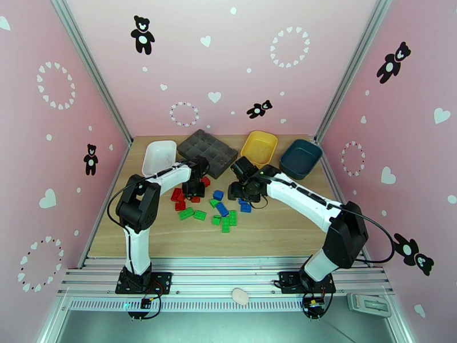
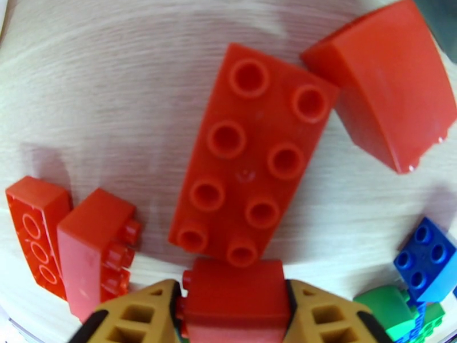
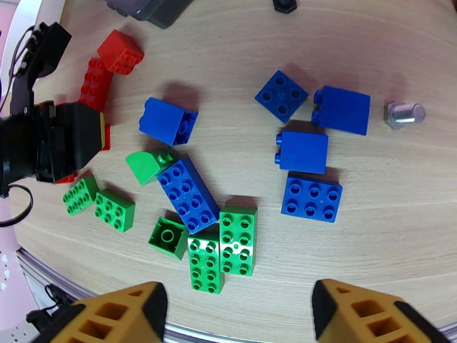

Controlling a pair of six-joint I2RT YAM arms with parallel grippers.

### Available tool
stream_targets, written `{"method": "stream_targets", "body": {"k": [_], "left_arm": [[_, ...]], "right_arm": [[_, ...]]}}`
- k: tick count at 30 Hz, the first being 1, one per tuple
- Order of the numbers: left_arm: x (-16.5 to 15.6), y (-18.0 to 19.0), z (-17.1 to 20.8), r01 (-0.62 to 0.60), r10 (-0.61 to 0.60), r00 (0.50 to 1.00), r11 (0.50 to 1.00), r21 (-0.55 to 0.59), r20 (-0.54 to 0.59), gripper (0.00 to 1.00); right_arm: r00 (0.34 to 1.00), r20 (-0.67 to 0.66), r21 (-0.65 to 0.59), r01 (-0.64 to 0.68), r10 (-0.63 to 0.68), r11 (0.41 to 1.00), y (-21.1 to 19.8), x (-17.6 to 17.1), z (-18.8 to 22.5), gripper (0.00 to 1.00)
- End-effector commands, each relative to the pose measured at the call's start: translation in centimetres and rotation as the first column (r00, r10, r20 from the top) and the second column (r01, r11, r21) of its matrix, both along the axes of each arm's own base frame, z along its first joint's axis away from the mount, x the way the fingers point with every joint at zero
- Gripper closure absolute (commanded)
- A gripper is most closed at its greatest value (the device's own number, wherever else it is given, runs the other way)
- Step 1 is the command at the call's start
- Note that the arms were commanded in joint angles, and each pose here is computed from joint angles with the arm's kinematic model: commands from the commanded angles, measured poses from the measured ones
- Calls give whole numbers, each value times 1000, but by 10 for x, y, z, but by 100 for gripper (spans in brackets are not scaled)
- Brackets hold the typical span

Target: Sort the legos into containers by color

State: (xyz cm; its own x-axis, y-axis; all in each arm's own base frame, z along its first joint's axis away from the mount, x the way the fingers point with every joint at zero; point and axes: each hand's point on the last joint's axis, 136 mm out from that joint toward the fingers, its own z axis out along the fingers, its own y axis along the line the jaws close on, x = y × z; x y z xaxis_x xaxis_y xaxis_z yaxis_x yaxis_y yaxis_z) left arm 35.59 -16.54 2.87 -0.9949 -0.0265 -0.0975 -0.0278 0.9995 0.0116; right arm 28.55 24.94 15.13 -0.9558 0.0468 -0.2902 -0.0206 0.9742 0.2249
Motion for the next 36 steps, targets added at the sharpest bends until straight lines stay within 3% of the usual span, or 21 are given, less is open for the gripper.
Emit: {"method": "stream_targets", "body": {"k": [1,4,8,14,19,24,27,31,34,36], "left_arm": [[0,-2,17,-8,8,1000,999,-35,13,65],[2,-1,40,-19,23,998,998,-64,57,67],[6,11,70,-65,77,991,992,-109,108,69],[22,51,110,-194,230,956,961,-196,182,69],[42,99,128,-345,409,889,894,-284,207,69],[68,152,132,-497,584,789,789,-361,192,69],[86,179,132,-559,649,738,741,-373,184,70],[112,201,135,-592,685,703,713,-376,192,68],[128,209,130,-602,686,704,713,-360,184,62],[136,208,126,-597,680,712,717,-359,173,51]], "right_arm": [[999,-25,-53,46,-48,998,-8,5,2,37],[998,-27,-65,57,-59,996,-4,12,4,37],[998,55,26,30,-31,999,19,26,14,36],[985,41,233,-170,165,958,86,34,27,40],[966,25,297,-254,258,920,132,46,28,40],[934,43,355,-347,355,868,175,50,39,42],[928,34,367,-356,370,859,185,51,37,42],[927,25,347,-358,374,867,182,51,33,42],[926,27,316,-365,376,876,176,50,33,42],[927,36,296,-367,374,882,171,51,35,41]]}}
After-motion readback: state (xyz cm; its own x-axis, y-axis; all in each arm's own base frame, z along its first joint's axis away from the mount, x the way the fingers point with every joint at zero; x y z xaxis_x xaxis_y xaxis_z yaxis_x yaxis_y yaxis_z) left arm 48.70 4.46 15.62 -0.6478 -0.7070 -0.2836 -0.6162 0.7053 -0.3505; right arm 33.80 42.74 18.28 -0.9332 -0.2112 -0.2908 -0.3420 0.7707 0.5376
